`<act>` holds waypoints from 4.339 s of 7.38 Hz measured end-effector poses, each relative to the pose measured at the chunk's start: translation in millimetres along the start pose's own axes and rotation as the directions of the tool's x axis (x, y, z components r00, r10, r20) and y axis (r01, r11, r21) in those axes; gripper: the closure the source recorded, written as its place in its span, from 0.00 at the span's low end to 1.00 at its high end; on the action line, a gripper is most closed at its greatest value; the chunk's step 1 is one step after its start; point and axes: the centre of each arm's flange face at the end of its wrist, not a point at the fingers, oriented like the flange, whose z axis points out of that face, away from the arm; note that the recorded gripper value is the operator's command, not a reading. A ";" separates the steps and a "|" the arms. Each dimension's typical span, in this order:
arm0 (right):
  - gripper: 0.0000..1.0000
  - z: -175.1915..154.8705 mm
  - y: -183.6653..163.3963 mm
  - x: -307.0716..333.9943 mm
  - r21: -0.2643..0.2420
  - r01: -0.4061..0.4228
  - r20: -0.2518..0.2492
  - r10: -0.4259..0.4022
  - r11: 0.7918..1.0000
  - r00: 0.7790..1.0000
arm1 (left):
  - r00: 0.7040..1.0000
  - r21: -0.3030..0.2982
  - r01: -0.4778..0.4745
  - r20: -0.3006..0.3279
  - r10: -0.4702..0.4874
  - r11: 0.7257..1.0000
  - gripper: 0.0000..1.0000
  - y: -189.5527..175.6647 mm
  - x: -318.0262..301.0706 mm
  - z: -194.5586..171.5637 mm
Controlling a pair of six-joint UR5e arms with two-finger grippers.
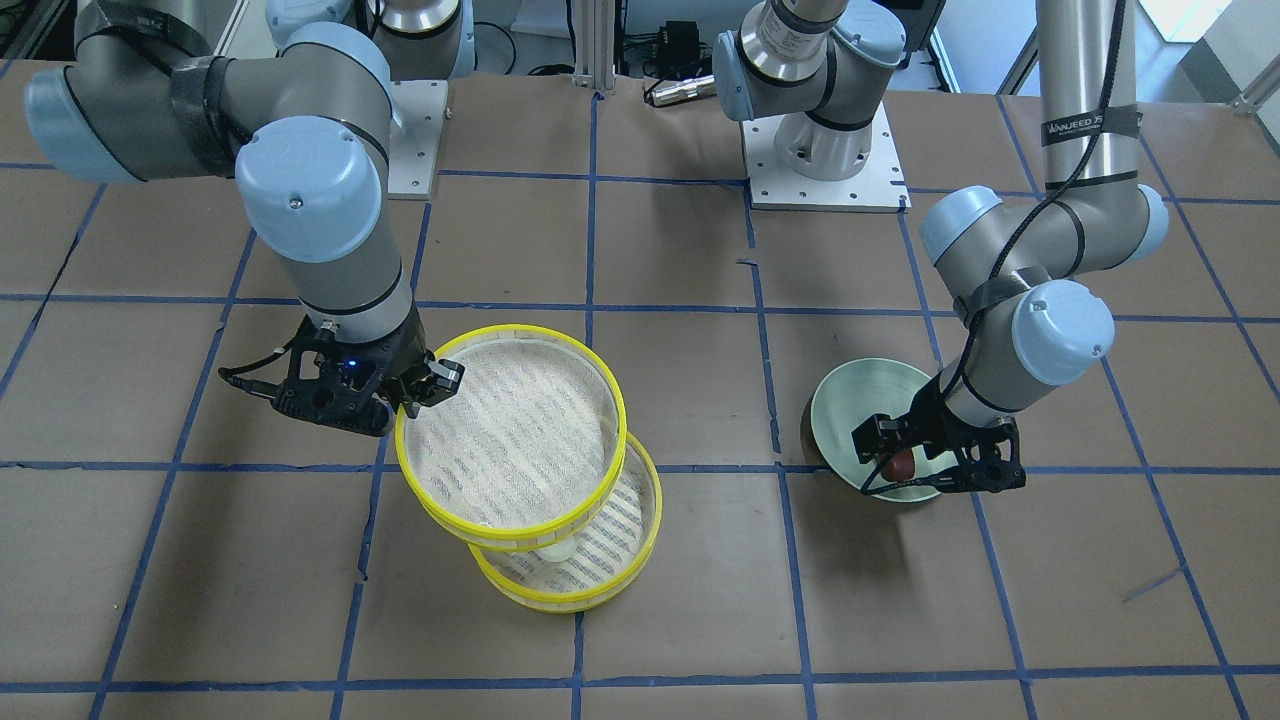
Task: Place buns in different layers of steamer
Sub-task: 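Grasp the brown bun with left gripper while right restacks the top tier, then lift the brown bun toward the steamer while right gripper releases and withdraws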
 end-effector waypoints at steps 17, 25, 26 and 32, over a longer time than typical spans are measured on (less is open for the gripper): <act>0.84 55.2 -6.4 -51.2 0.045 0.007 -0.012 -0.007 0.999 1.000 | 0.983 0.105 0.084 -0.169 -0.066 0.991 0.95 -9.2 200.9 -171.1; 0.55 54.9 -12.9 -49.3 0.056 0.018 -0.014 -0.017 0.998 1.000 | 0.984 0.101 0.081 -0.168 -0.064 0.992 0.94 -7.7 202.3 -171.9; 0.49 54.9 -13.3 -49.0 0.060 0.020 -0.013 -0.020 0.998 1.000 | 0.984 0.101 0.081 -0.168 -0.063 0.992 0.94 -8.0 202.3 -171.9; 0.18 -29.1 -24.0 28.5 0.065 0.074 0.002 -0.075 0.995 0.997 | 0.966 0.117 0.149 -0.231 -0.119 0.982 0.95 -11.2 246.8 -177.4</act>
